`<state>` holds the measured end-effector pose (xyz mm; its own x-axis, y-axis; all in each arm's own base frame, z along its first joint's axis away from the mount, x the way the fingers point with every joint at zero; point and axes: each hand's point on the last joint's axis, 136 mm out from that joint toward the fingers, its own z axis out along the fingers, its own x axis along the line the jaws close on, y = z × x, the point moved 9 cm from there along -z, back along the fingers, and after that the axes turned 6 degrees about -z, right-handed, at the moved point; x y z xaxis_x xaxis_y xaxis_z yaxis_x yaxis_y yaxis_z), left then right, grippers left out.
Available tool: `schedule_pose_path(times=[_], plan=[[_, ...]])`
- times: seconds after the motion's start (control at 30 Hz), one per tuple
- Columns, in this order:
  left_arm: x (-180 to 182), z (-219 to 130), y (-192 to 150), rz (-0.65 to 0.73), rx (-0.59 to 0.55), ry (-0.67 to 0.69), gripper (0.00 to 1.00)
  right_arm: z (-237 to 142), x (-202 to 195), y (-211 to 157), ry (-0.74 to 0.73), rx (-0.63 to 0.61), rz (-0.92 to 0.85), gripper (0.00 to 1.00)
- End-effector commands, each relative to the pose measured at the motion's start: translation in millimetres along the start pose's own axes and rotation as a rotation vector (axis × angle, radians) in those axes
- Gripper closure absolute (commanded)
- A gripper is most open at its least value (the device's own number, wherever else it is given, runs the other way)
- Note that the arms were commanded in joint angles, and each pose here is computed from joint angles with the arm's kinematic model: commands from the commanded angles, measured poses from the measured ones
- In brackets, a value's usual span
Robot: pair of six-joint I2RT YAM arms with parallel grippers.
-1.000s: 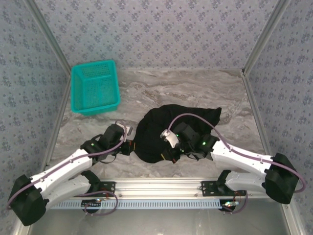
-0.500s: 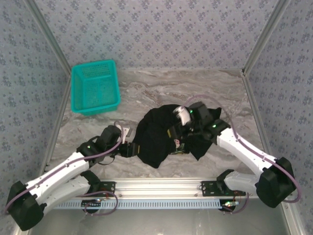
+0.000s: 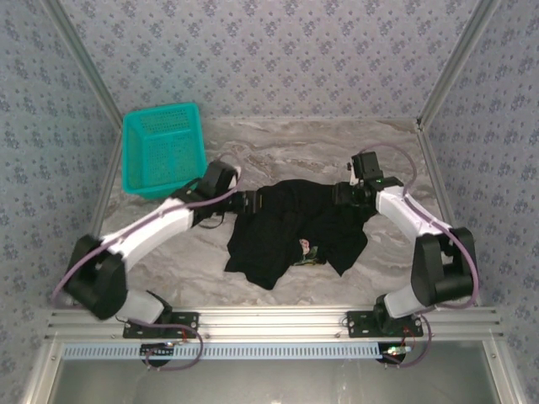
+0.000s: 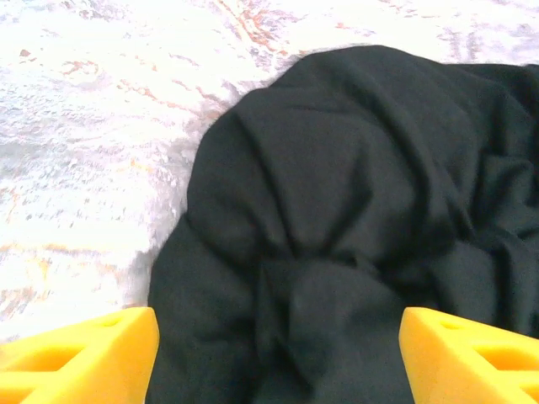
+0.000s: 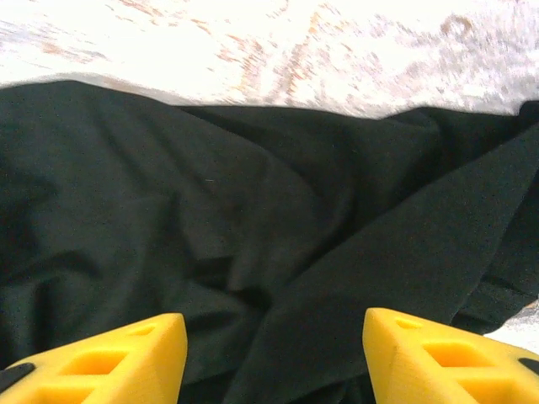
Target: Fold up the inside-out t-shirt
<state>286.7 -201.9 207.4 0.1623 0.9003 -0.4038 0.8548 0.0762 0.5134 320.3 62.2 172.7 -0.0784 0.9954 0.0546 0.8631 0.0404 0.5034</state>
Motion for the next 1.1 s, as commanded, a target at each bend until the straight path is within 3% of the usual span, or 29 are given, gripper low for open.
schedule_pose_path(times=[0.0,0.3,0.43,0.5,0.6,0.73,0.83,0.93,1.07], plan=[[6,30,25,-0.019,0.040,0.011,0.24,14,-14,9,-0.052,0.039,0.059,0.38],[-2,119,54,0.050,0.176,0.006,0.19,63,-18,15,-0.069,0.139,0.145,0.32],[-2,139,57,0.045,0.195,-0.031,0.23,81,-18,12,-0.057,0.177,0.160,0.36],[-4,148,55,0.035,0.219,-0.064,0.32,87,-18,12,-0.047,0.184,0.162,0.45],[-5,162,52,0.018,0.259,-0.101,0.49,91,-19,14,-0.014,0.175,0.169,0.66],[-6,172,56,0.014,0.278,-0.144,0.74,83,-24,32,0.088,0.077,0.206,0.91],[-8,165,75,0.014,0.251,-0.186,0.99,59,-26,54,0.139,-0.034,0.212,1.00],[-17,133,109,0.036,0.144,-0.259,1.00,9,-27,94,0.164,-0.229,0.198,1.00],[-40,52,166,0.103,-0.115,-0.339,1.00,-69,-25,140,0.225,-0.490,0.185,1.00]])
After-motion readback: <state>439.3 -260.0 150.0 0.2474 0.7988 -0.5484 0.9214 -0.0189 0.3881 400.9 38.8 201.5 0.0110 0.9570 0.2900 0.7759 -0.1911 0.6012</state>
